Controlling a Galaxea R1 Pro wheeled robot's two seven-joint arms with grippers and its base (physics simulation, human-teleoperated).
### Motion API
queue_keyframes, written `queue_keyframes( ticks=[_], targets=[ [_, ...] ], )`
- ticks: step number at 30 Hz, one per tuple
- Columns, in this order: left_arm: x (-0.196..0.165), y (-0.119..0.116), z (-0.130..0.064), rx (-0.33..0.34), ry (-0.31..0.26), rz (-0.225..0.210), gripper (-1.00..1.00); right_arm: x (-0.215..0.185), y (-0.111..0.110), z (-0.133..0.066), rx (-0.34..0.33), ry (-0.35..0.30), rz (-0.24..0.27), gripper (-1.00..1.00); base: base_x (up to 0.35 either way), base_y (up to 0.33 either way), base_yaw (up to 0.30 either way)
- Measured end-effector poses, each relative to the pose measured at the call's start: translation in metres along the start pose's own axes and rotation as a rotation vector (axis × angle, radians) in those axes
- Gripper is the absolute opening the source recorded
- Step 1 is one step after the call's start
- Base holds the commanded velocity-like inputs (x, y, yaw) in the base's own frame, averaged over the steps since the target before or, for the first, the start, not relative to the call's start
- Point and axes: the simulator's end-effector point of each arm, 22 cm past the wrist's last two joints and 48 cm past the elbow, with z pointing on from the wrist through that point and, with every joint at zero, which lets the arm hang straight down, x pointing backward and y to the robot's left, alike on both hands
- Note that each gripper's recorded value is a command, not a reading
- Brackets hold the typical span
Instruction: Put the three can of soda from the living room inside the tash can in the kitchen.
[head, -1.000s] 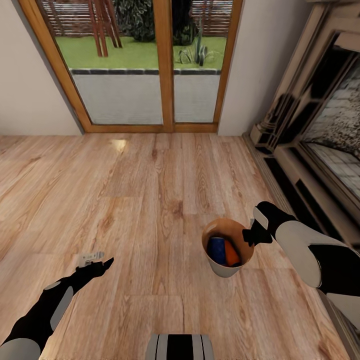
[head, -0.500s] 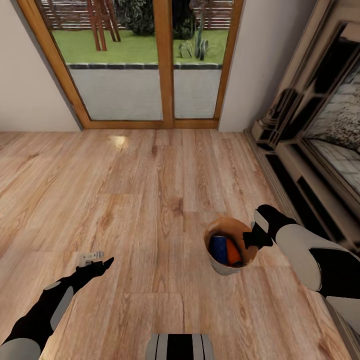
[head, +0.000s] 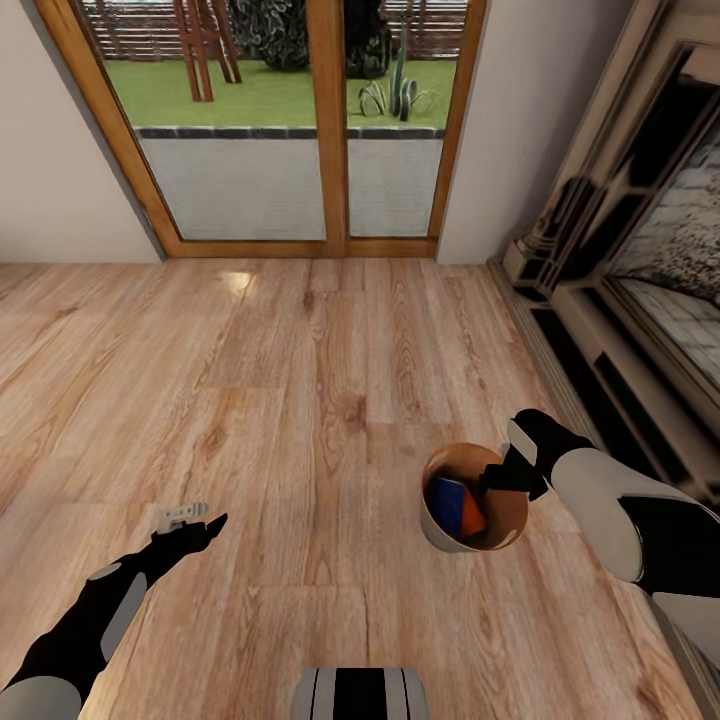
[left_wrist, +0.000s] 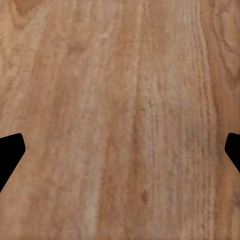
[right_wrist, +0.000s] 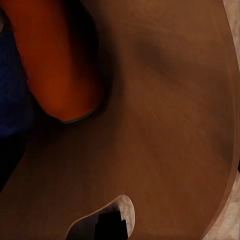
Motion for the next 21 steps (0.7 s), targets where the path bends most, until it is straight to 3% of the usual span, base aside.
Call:
queue_keyframes(
  ticks=[21],
  targets=[
    [-0.0006,-0.0002,0.0,0.0,-0.003,0.003,1.0,-0.0004,0.0,-0.0003,0.0,-0.001,0.0,1.0,0.0,0.0,0.0]
  ],
)
